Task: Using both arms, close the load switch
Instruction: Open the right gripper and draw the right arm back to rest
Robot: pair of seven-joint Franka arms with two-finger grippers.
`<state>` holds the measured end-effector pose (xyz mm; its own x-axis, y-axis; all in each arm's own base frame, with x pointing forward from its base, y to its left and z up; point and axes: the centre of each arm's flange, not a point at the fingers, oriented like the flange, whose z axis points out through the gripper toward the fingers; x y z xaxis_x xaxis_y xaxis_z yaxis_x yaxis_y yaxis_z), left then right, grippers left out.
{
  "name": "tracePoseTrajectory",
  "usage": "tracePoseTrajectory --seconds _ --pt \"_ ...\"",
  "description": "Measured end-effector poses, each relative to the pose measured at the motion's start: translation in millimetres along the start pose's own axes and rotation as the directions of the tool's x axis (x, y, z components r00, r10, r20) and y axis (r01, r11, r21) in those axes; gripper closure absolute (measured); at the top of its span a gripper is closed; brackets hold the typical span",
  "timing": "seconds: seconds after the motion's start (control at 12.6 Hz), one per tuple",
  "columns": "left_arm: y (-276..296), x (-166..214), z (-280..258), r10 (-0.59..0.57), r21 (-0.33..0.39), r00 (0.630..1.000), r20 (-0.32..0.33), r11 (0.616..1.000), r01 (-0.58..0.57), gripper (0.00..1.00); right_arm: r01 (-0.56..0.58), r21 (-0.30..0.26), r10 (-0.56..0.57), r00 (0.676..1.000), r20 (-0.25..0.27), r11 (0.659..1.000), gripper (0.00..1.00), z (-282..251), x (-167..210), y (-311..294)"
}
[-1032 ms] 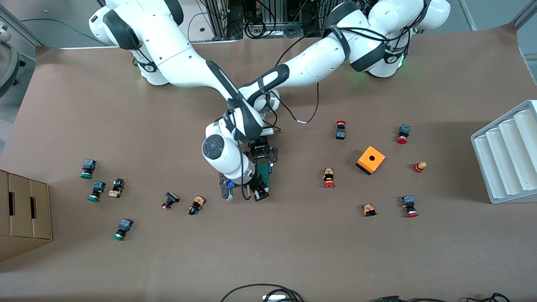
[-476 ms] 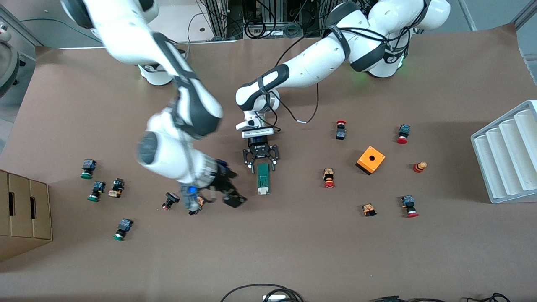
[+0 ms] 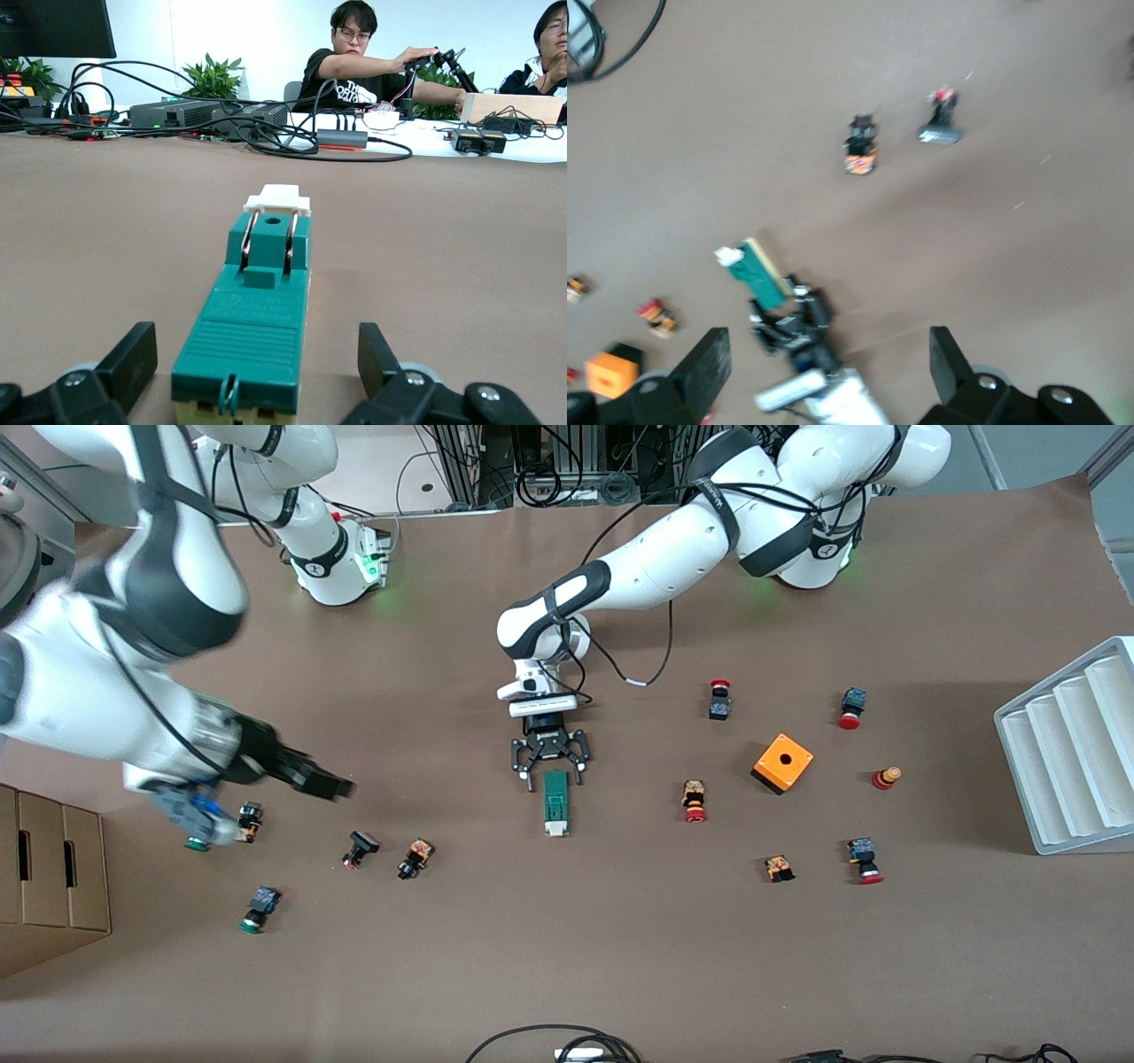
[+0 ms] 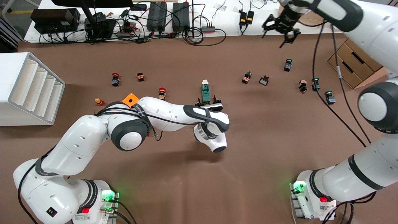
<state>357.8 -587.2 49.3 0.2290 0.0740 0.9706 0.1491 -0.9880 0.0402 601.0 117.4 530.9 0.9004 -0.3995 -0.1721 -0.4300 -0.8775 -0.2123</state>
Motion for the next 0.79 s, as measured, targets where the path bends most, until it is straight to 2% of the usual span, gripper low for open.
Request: tracePoseTrajectory --seconds 0.16,0.4,0.56,0.79 --pt "4 7 -1 0.009 0.005 1.0 0.008 1.0 -0.009 0.0 0.179 -0.068 -0.183 0.982 -0.049 0.981 0.0 -34 -9 37" --pt "13 21 -7 0.002 0.015 1.0 0.024 1.0 -0.003 0.0 0.401 -0.175 -0.421 0.902 -0.092 0.899 0.0 -78 -22 94" --pt "16 26 -10 -0.004 0.017 1.0 0.031 1.0 0.004 0.0 0.465 -0.232 -0.498 0.861 -0.107 0.854 0.0 -97 -27 124" --pt "18 39 -14 0.011 0.058 0.997 0.07 0.998 -0.016 0.0 0.513 -0.255 -0.554 0.824 -0.123 0.82 0.0 -81 -12 149"
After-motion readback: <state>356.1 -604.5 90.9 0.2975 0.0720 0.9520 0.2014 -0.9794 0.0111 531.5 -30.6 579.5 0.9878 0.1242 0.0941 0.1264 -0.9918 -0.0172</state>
